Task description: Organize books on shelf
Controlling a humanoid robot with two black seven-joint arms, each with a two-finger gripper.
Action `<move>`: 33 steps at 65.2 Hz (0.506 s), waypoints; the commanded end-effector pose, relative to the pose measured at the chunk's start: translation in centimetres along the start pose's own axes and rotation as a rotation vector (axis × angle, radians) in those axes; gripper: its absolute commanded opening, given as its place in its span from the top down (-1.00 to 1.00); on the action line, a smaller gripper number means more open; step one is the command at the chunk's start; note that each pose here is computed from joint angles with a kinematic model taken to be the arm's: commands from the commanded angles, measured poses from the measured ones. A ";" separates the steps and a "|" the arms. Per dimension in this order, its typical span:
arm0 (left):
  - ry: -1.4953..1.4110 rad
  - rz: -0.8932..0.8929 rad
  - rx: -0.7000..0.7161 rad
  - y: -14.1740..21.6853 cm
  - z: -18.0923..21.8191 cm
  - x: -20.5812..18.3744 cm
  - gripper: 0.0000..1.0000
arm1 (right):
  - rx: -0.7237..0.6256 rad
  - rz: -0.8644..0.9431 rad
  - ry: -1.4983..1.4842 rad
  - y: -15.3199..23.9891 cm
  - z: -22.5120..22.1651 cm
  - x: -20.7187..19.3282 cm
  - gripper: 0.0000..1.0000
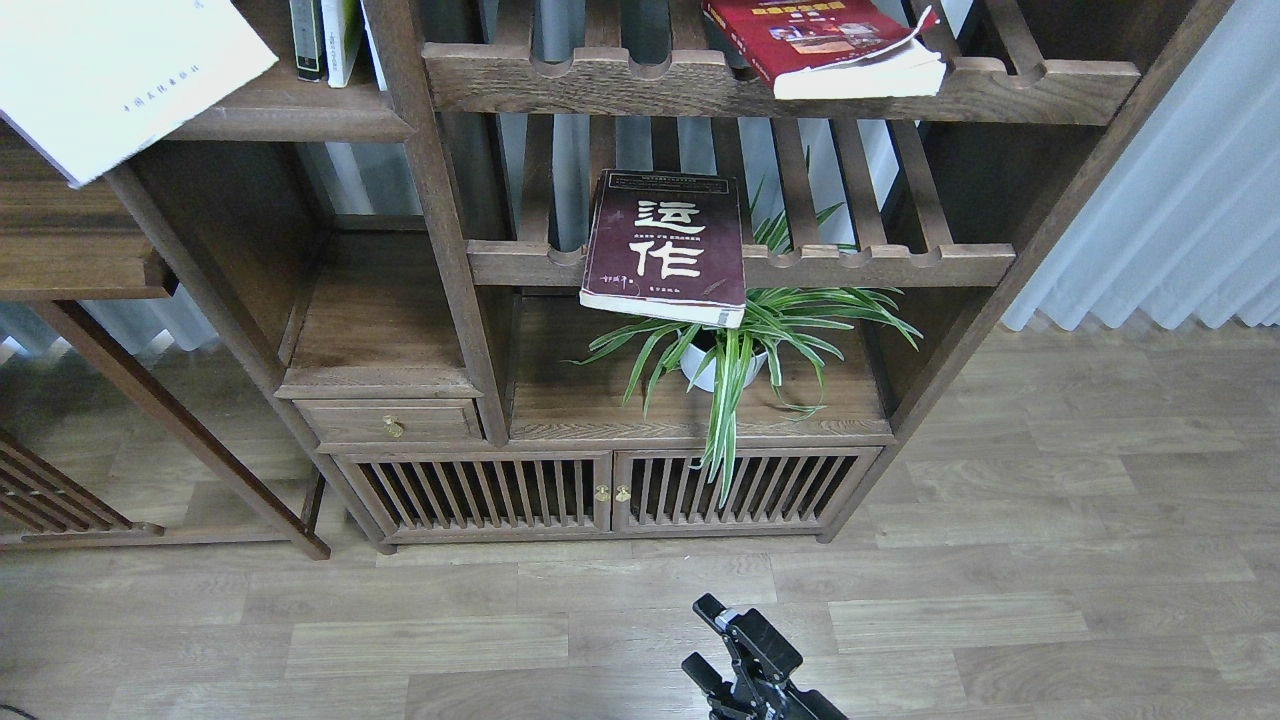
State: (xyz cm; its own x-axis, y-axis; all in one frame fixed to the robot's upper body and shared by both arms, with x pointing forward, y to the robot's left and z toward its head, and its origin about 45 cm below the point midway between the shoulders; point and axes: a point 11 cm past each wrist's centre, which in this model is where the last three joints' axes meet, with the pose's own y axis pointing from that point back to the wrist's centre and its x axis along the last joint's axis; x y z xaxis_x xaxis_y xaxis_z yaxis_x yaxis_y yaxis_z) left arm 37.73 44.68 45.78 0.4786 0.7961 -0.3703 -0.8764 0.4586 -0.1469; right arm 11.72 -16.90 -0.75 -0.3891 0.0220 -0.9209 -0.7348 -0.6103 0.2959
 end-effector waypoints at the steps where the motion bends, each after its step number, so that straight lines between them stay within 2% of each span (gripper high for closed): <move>1: -0.138 0.063 0.035 -1.1 1.0 0.6 0.87 | 0.000 -0.004 0.000 -0.1 0.0 -0.1 -1.00; 10: -0.252 0.110 0.078 -3.1 1.7 0.9 0.87 | -0.001 -0.008 0.003 -0.3 -0.1 -0.3 -1.00; 20: -0.338 0.081 0.126 -8.2 1.1 -0.9 0.87 | -0.005 -0.022 0.003 -0.8 0.0 -0.7 -1.00; 33: -0.425 0.086 0.150 -11.8 1.1 -2.4 0.87 | -0.004 -0.027 0.002 -0.9 -0.1 -0.8 -1.00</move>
State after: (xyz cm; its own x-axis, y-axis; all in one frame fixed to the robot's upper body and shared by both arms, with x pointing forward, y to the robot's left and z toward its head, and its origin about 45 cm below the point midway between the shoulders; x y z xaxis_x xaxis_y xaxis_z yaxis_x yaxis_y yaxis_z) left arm 45.74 39.21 48.85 0.4173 0.9087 -0.0099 -0.9088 0.4173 0.0006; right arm 12.68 -16.34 -0.31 -0.3694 0.0352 -0.9286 -0.7410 -0.6142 0.2715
